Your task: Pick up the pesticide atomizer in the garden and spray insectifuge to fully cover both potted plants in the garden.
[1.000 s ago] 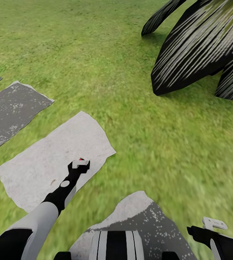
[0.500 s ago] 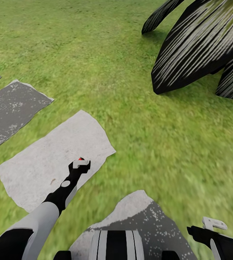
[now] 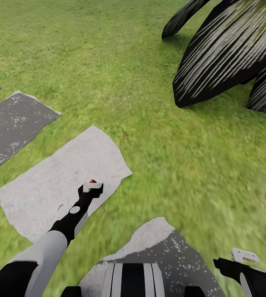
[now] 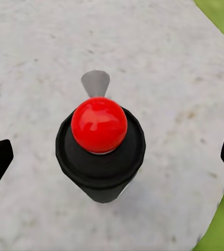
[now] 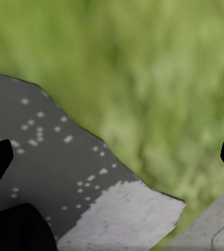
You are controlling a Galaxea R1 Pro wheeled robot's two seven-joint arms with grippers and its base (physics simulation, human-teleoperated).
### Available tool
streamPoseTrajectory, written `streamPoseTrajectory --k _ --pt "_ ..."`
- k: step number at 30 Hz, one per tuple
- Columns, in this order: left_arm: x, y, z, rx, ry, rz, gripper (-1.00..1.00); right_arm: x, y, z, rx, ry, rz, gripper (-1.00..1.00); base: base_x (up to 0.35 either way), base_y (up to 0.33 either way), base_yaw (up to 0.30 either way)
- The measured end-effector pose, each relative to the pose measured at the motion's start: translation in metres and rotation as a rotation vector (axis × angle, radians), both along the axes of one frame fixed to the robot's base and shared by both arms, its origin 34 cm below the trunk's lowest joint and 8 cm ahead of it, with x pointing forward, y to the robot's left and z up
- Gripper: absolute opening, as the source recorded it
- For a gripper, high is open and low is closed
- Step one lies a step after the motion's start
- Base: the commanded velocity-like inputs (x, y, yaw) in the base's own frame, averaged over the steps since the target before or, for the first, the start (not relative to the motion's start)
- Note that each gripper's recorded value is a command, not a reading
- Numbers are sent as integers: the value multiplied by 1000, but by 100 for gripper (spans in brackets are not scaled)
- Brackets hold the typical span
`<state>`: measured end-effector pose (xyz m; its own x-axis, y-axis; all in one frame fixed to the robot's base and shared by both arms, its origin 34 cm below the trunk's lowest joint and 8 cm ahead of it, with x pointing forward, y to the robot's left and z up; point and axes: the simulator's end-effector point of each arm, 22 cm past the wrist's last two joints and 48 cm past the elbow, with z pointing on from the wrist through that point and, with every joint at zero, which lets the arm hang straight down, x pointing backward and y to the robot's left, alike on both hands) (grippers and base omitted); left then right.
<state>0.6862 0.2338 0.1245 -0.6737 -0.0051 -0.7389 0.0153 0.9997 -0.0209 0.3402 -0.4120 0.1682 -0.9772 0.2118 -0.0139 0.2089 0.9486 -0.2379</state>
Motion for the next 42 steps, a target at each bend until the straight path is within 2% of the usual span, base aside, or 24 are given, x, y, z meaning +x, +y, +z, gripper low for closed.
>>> streamPoseTrajectory --k 42 --pt "-2 2 -4 2 6 2 100 -2 0 -2 0 6 0 100 1 0 0"
